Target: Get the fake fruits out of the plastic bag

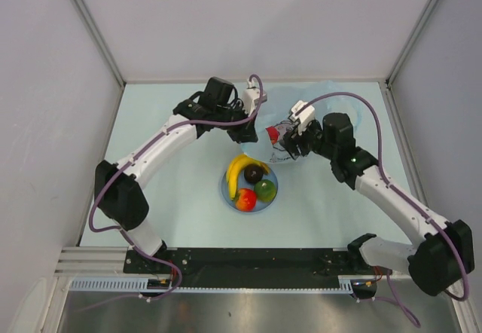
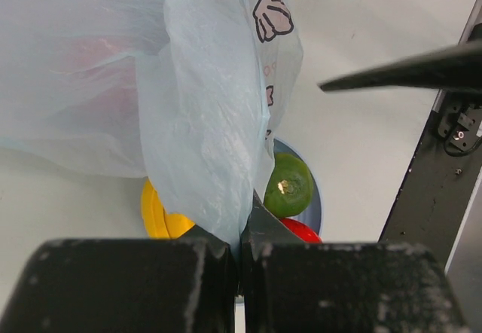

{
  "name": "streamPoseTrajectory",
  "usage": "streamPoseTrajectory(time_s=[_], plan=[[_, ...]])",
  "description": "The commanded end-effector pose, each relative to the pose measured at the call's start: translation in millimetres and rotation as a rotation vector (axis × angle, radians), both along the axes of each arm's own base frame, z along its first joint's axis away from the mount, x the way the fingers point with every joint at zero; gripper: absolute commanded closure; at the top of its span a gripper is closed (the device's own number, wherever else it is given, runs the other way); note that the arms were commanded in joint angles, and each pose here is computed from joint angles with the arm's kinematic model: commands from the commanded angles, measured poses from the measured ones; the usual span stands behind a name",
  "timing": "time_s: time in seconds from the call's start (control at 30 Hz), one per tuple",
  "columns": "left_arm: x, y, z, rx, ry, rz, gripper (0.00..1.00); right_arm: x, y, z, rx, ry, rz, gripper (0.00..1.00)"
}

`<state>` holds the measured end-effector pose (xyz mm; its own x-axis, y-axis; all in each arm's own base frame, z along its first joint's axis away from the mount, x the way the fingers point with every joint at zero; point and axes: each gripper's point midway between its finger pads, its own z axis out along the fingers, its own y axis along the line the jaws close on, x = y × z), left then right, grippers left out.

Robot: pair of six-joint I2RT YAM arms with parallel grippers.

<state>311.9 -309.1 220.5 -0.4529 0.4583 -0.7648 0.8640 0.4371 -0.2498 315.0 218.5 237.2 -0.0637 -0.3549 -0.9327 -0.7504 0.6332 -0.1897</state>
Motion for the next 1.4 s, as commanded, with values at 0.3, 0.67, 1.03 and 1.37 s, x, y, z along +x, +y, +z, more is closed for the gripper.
streamPoseTrajectory(time_s=[0.3,0.67,1.03,1.37], plan=[[-25,-3,34,-0.074,-0.017,-0.051,1.0,79,-4,-62,0.133,0.236,-0.273,0.27],[-26,10,6,0.003,-0.03,-0.046,1.0,127,20,-104,0.227,0.37,-0.352,0.01],[-22,11,4,0.018,-0.042,-0.048,1.0,161,38,-147,0.217,0.426,-0.389,0.0],[-18,11,-2,0.035,-0.042,-0.042,1.0,158,26,-95,0.192,0.359,-0.307,0.44]])
